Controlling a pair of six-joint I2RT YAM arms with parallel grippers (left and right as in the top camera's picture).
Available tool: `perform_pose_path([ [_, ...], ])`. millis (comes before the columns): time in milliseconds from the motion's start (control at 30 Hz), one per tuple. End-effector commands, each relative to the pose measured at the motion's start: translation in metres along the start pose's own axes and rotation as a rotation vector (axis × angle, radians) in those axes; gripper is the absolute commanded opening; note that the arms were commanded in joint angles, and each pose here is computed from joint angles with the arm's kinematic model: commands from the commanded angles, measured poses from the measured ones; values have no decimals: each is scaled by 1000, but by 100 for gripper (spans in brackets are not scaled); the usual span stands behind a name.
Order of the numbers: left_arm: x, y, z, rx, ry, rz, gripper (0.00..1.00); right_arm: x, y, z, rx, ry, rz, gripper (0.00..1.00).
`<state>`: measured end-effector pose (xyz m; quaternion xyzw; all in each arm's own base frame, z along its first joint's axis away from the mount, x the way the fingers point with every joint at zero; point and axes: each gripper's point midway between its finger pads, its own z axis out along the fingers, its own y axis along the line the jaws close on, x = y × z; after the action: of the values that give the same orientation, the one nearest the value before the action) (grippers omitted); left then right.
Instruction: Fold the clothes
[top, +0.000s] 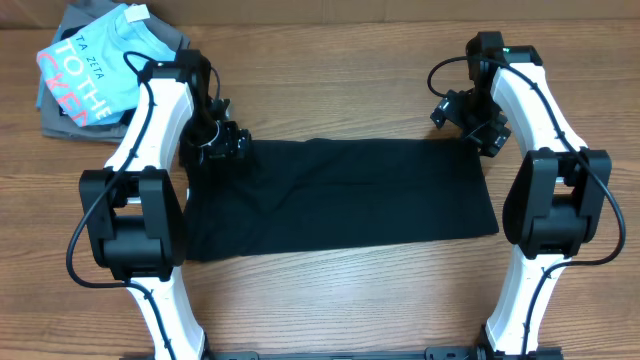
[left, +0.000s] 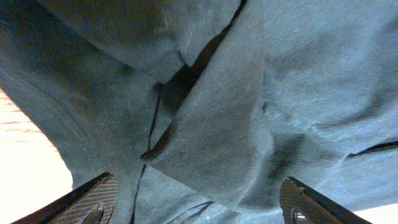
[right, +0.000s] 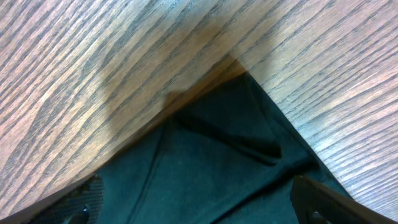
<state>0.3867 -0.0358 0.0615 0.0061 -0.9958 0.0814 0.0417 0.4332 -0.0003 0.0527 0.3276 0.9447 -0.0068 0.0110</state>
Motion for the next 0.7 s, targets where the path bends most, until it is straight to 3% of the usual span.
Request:
perform_pose_path([
  [0,4,-1,8,18,2,-26,74,0,3,-9,-17,-18,-7,100],
  [67,0,-1,11,19,-15,-49,64,0,3,-9,-18,-19,-7,100],
  [433,-4,-1,16,21,-33,-81,40,0,3,-9,-17,-19,-8,100],
  [500,-5,0,16,17,-35,-81,30,0,2,-9,-17,-19,-8,100],
  [600,-3,0,15,14,-28,-99,4,0,2,-9,-16,-18,-8,100],
  [667,3,0,9,12,-4,-147,4,1,2,-9,-16,-17,-12,100],
])
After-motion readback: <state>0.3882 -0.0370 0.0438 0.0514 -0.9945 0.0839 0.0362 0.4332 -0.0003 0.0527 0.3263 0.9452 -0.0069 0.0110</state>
